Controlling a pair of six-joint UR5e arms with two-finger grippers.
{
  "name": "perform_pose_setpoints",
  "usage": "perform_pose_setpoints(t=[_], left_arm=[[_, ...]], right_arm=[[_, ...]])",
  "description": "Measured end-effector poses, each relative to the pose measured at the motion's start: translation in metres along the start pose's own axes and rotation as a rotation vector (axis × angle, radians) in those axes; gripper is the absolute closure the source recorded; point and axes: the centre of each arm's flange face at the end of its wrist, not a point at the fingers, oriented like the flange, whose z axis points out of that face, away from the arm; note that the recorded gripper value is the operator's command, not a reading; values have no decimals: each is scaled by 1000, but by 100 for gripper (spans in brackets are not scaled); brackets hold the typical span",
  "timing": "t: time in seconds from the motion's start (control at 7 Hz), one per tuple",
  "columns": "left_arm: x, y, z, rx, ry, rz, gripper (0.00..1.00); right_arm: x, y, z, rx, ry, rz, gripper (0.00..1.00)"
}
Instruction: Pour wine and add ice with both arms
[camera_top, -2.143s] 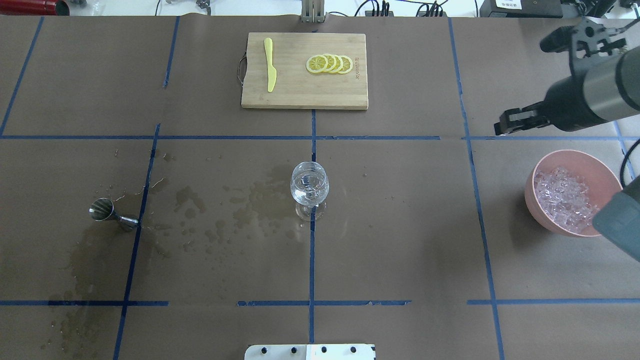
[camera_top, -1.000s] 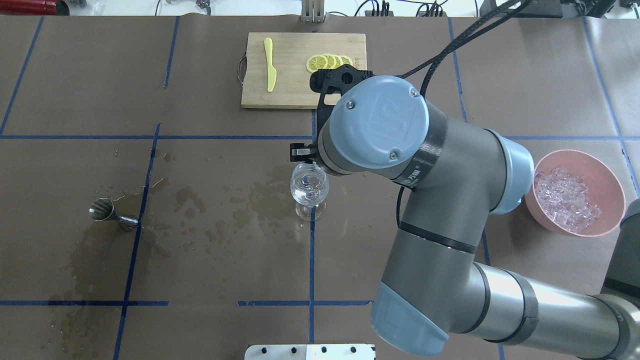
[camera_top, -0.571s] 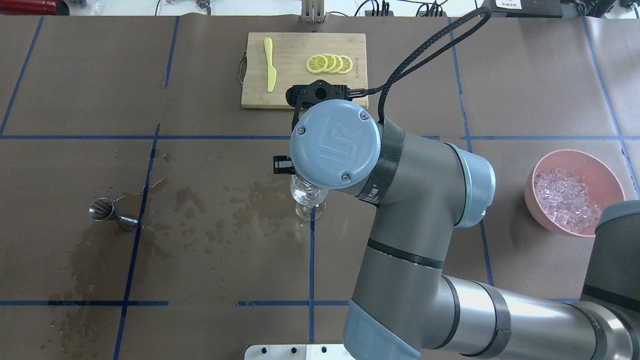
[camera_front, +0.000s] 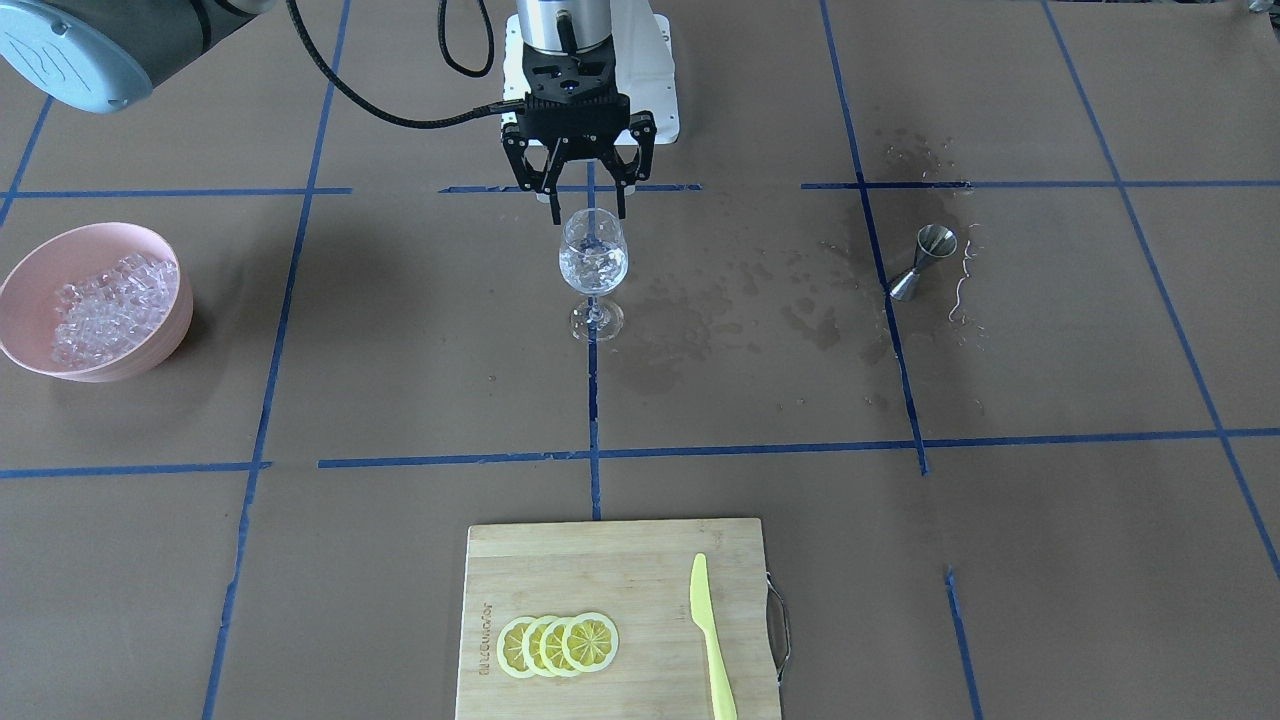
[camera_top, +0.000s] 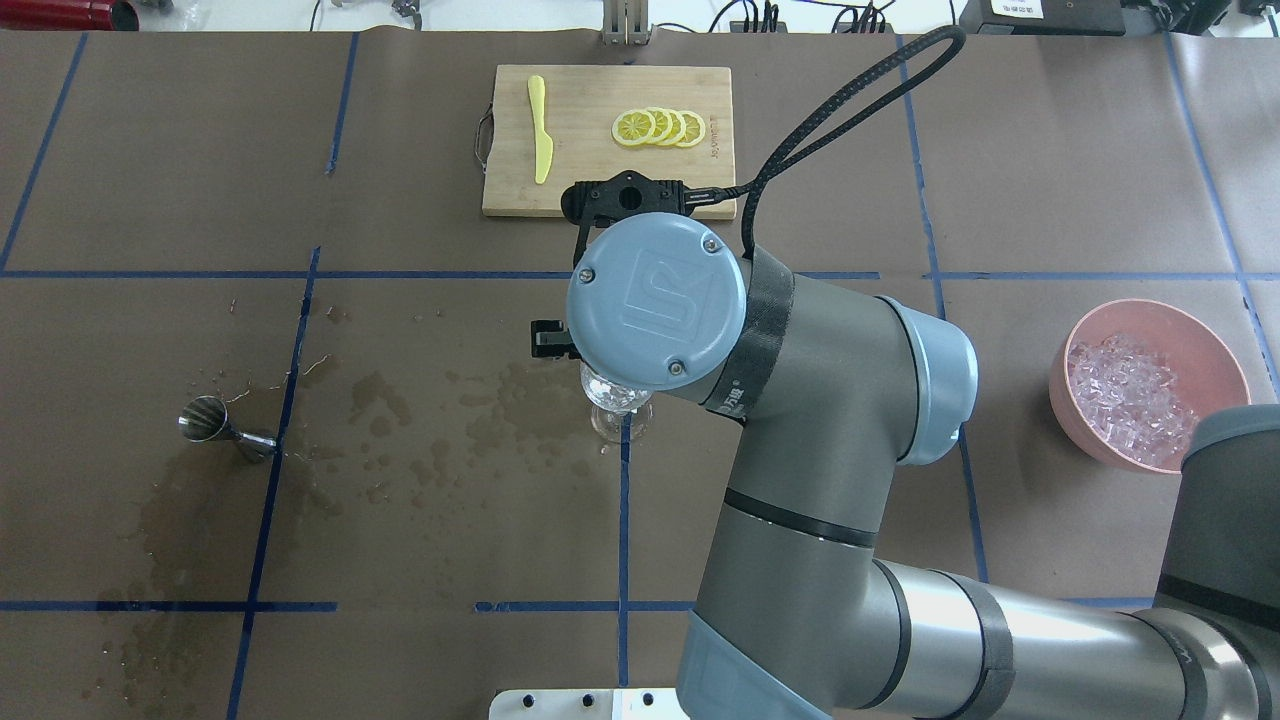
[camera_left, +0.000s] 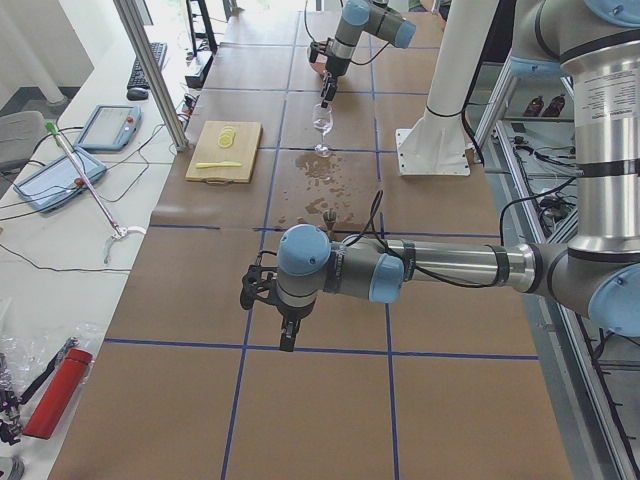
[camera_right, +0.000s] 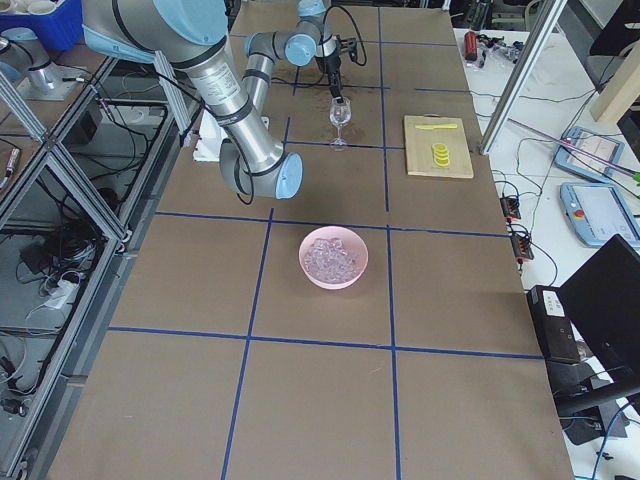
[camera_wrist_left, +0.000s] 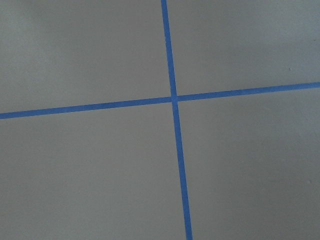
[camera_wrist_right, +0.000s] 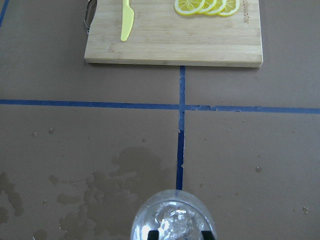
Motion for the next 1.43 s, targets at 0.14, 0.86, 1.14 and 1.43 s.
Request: perform_pose_setpoints(t=[0.14,0.86,1.14,1.43], left_arm=[[0,0,0,0,0,0,0],[-1,3,1,-3,2,-2,0],[-2,5,2,-6,6,-5,0],[-3,6,3,-11,7,-9,0]], right_arm=[[1,-1,-1,-7,-2,0,0],[135,-105,-16,-89,28,-61,0],[255,-135,-22,-133,59,-191,0],[403,-151,-27,-198,101,-319,0]])
